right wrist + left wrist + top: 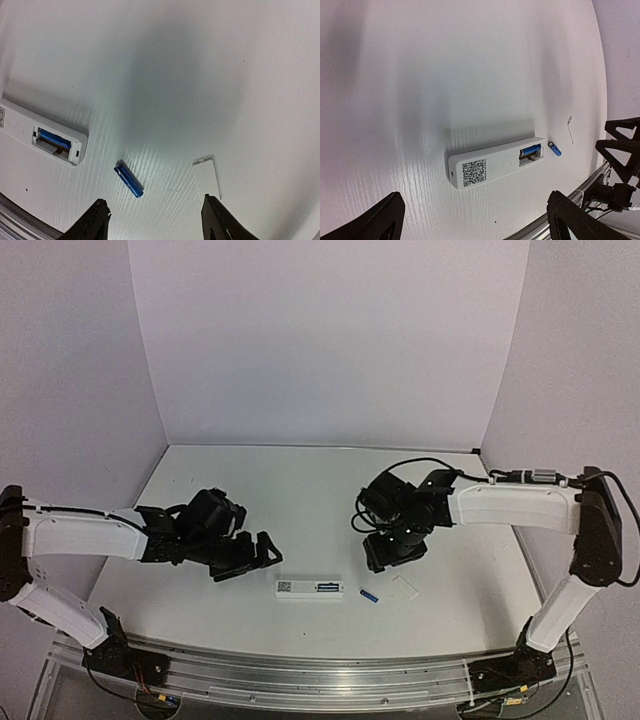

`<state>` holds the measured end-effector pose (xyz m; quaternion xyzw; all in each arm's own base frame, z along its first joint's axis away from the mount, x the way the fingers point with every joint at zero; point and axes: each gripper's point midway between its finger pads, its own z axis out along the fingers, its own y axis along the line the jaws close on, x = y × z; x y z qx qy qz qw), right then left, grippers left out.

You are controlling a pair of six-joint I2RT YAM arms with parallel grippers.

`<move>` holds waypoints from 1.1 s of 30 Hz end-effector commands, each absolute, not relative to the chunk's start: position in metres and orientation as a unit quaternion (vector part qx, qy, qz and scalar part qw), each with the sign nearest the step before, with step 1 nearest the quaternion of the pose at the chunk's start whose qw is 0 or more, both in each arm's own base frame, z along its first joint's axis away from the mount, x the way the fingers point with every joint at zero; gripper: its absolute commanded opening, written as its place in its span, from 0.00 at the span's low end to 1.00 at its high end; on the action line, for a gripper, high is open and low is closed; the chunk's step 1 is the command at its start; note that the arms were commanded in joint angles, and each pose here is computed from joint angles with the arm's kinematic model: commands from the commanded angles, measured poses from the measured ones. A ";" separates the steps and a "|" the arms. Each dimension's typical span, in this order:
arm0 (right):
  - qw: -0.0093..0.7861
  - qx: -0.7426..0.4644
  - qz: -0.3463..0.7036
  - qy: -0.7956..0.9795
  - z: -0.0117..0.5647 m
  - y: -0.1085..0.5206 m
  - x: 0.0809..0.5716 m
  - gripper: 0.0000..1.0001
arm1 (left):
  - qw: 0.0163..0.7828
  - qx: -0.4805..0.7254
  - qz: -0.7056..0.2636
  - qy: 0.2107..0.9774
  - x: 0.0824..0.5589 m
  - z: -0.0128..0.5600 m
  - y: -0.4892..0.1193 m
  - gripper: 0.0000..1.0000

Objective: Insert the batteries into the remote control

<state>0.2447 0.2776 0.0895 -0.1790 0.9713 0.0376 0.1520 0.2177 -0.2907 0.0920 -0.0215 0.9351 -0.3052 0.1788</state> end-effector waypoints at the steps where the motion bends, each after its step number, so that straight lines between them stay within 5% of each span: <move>1: 0.155 -0.209 0.070 0.963 0.102 0.268 0.225 0.63 | 0.229 -0.025 -0.300 0.926 0.225 0.131 -0.277 1.00; 33: 0.212 -0.177 0.146 0.950 0.107 0.209 0.174 0.89 | 0.294 -0.062 -0.266 0.916 0.215 0.168 -0.221 1.00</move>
